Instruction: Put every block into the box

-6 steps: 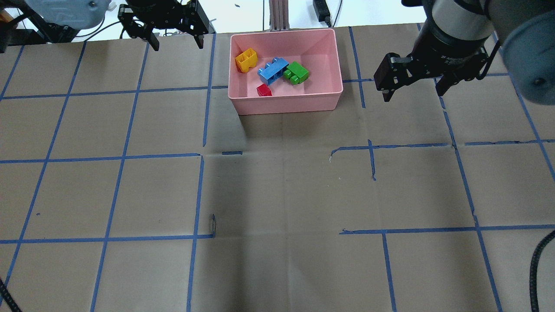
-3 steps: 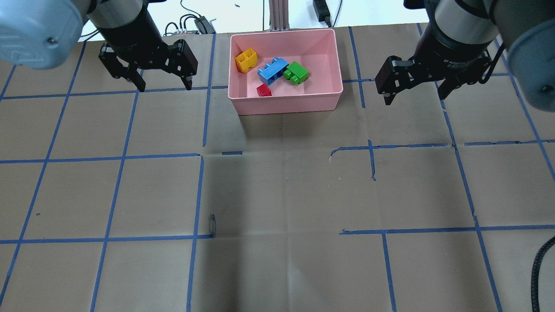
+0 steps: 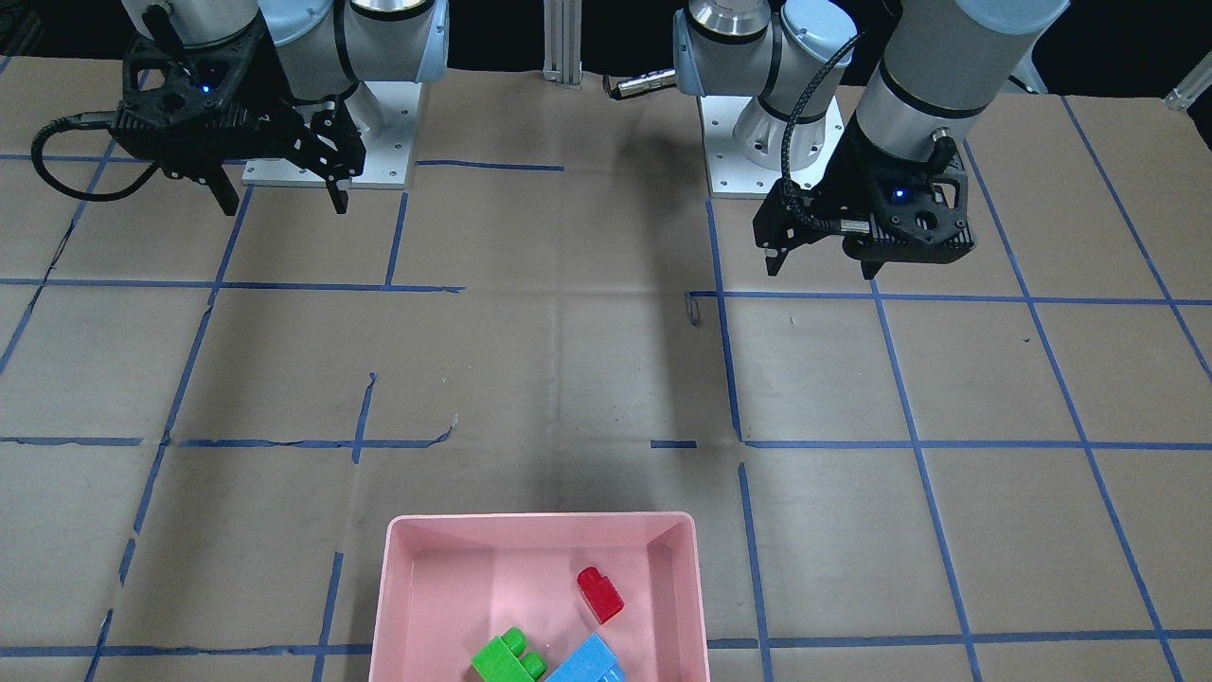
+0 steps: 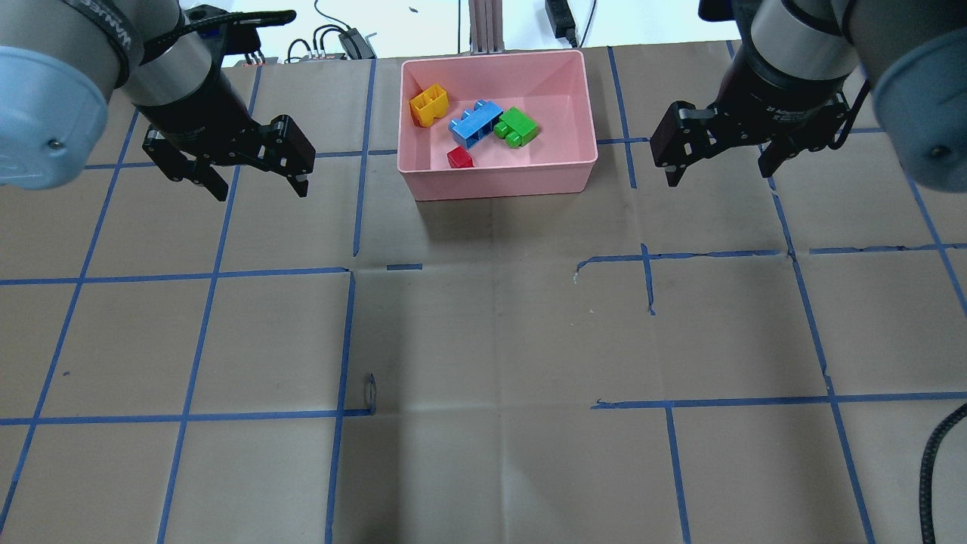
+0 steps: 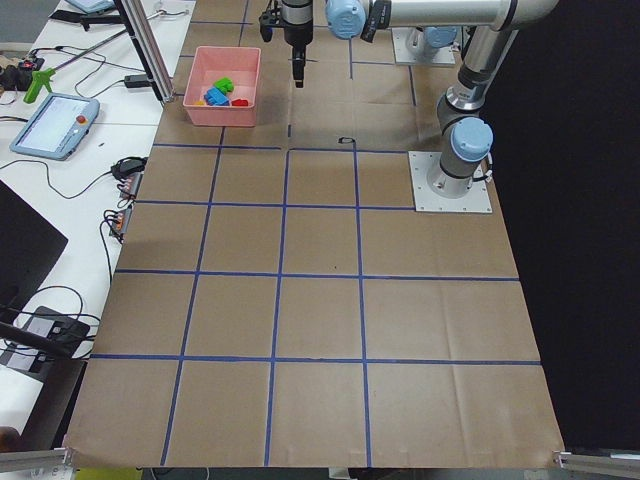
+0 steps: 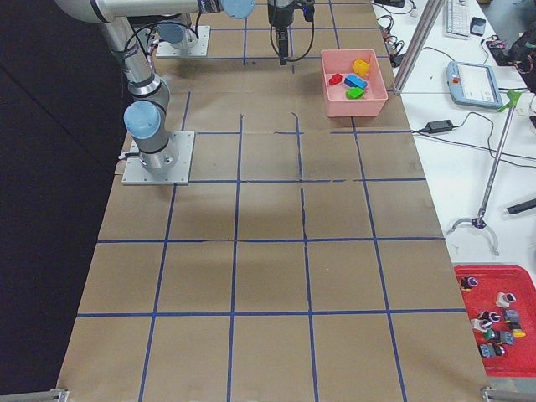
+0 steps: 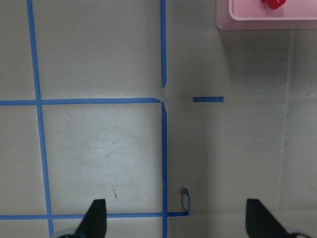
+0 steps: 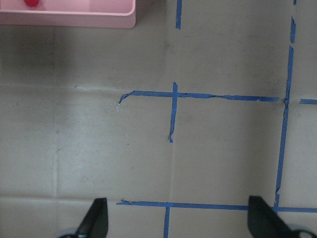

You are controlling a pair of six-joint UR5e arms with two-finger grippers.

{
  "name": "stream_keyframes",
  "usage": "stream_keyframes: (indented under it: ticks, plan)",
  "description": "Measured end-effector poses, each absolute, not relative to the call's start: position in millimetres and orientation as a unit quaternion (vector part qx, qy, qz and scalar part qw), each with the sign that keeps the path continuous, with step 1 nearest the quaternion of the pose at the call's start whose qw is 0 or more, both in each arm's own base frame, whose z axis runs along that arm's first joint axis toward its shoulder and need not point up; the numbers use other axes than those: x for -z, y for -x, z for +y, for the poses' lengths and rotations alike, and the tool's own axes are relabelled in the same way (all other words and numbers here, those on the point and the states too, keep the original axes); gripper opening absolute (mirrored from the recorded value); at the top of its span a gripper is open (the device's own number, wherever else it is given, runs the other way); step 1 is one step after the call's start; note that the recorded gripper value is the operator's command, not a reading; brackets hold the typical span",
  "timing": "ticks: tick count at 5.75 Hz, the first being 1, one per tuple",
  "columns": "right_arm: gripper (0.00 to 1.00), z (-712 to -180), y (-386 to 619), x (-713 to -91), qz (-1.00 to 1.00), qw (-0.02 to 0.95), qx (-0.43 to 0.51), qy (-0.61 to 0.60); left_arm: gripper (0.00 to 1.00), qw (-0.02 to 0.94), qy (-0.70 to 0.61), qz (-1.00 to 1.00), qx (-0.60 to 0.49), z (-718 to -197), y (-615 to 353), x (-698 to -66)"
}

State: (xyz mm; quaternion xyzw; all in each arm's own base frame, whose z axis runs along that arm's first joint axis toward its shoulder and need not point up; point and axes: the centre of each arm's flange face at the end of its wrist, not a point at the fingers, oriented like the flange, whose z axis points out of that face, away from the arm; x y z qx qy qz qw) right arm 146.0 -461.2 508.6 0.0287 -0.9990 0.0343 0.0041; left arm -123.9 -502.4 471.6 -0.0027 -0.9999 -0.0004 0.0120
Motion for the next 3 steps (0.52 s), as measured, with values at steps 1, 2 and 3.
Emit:
stream_keyframes:
  ticks: [1,2,3]
  plan:
    - [1.00,-460.2,-146.3,-502.0,-0.999,0.003,-0.029,-0.029,0.99,0.012,0.000,-1.000,-0.001,-502.4,124.0,-472.0]
    - [1.00,-459.0,-146.4,-495.0,-0.999,0.002,-0.023,-0.028,0.99,0.012,-0.001,-1.000,-0.001,-502.8,124.1,-472.1]
    - [1.00,-458.4,-146.5,-492.2,-0.999,0.002,-0.020,-0.028,0.99,0.011,-0.001,-1.000,-0.002,-503.0,124.0,-473.1]
